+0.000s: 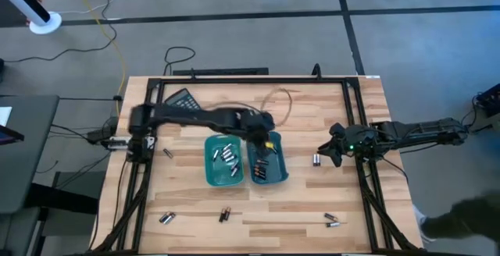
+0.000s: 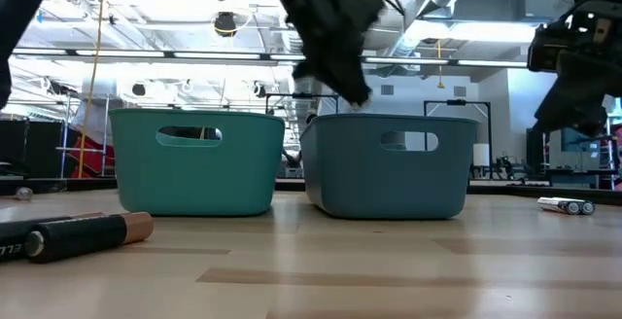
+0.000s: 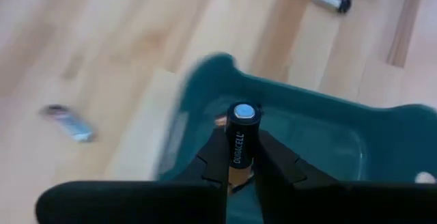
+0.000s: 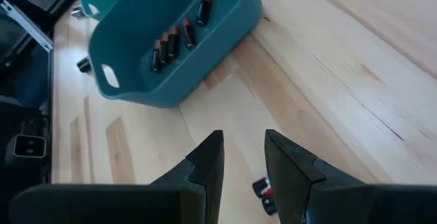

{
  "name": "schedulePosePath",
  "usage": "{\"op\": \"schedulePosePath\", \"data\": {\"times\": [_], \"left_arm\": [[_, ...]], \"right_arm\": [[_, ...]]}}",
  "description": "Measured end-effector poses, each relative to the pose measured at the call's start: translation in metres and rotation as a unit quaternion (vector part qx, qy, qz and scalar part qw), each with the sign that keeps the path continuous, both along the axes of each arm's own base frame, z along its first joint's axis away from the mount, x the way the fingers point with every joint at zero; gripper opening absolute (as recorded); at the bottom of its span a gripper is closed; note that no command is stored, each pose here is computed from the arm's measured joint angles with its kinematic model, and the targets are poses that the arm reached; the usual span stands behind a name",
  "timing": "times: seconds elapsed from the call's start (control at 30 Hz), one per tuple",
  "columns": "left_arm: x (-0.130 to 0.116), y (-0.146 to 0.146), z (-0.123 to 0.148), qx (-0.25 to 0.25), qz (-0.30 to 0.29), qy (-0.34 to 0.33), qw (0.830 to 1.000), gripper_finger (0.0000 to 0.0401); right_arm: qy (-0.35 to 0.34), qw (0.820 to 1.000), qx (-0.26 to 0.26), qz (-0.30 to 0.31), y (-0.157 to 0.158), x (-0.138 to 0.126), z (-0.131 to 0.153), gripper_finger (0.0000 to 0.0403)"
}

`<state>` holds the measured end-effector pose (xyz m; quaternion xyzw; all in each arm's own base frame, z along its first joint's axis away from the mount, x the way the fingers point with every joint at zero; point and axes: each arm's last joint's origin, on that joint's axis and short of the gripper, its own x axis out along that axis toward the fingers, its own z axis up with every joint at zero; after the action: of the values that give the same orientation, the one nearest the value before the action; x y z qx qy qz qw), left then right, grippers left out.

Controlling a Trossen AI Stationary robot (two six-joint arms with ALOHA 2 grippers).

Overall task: Sort batteries
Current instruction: Put the black battery into the blue bin, then put the silver battery into the green bin

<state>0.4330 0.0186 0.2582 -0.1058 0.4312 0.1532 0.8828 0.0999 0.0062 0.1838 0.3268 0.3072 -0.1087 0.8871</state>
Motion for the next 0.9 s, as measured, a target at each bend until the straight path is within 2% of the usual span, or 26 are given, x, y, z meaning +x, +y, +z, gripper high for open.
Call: {"op": "schedulePosePath", "data": {"times": [0.17,0.37,0.63,0.9], "left_arm": [[0.026,-0.007,-0.043,-0.041,0.001,0.032,0.999,0.0036],[0.041,-0.009,-0.07,-0.064,0.011,0.052,0.997,0.0039],[0.038,-0.009,-0.08,-0.079,0.019,0.082,0.993,0.0074],[0.038,-0.009,-0.081,-0.079,0.019,0.083,0.993,0.008]], "right_arm": [[-0.001,1.0,0.0,0.009,0.002,0.0,0.0,0.0123],[-0.001,1.0,0.001,0.021,0.004,0.0,0.0,0.0123],[-0.001,1.0,0.001,0.021,0.004,0.0,0.0,0.0123],[-0.001,1.0,0.001,0.021,0.004,0.0,0.0,0.0123]]}}
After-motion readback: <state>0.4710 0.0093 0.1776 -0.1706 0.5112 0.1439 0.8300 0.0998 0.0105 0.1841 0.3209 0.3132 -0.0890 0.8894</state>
